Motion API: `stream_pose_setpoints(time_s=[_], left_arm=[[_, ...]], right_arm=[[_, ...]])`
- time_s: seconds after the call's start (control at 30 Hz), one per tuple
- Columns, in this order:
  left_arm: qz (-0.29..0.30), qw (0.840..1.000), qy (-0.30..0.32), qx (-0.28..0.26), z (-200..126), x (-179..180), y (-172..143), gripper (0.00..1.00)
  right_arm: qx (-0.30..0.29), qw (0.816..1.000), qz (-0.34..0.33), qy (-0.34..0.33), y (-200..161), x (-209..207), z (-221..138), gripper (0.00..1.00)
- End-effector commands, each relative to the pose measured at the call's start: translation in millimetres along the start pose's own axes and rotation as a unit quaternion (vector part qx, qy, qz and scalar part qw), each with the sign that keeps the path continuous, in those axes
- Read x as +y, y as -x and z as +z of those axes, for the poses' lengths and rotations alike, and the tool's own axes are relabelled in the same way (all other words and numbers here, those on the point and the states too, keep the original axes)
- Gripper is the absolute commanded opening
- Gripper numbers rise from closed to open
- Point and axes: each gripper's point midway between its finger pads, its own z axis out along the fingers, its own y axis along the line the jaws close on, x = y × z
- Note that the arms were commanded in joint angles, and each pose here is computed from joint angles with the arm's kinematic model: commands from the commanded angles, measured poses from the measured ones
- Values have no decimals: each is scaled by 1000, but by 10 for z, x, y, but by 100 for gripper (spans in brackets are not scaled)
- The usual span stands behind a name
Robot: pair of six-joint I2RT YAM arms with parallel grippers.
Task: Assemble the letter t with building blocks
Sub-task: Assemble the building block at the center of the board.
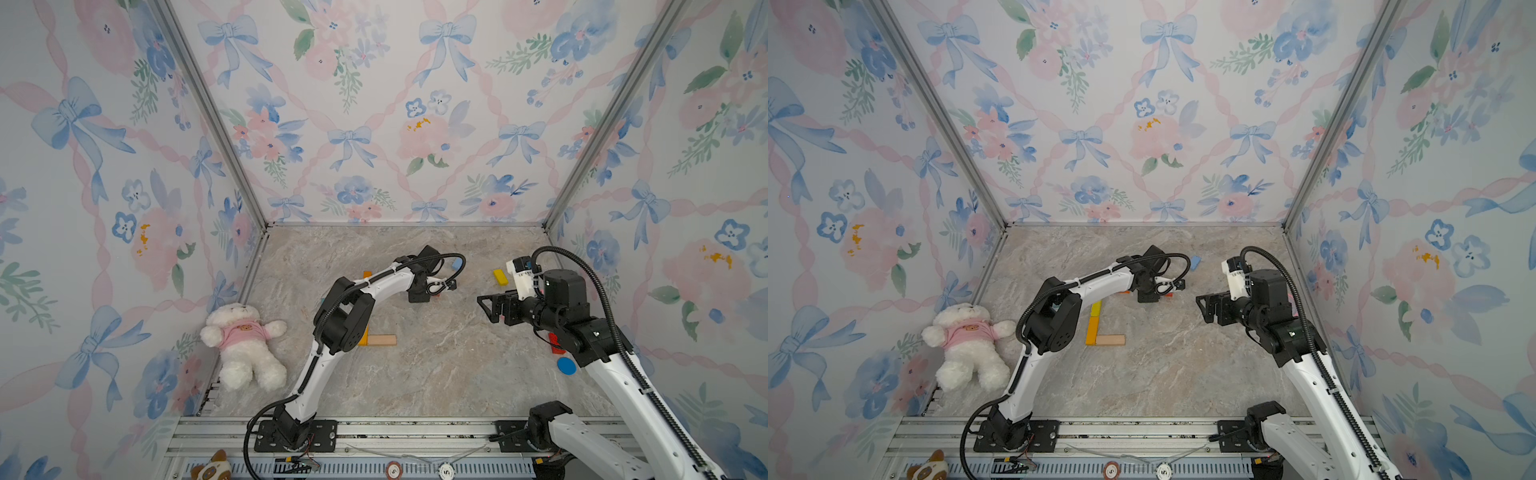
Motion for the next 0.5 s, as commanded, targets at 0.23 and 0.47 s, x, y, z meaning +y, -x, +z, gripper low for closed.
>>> stream_pose_setpoints(time_s=[0.23, 0.47], left_arm=[[5, 1000, -24, 13, 157, -109, -97, 29], [2, 1000, -24, 13, 172, -102, -91, 35]], right_arm=[[11, 1000, -4, -10, -60, -57, 32, 96], [12, 1000, -6, -10, -71, -61, 42, 96]])
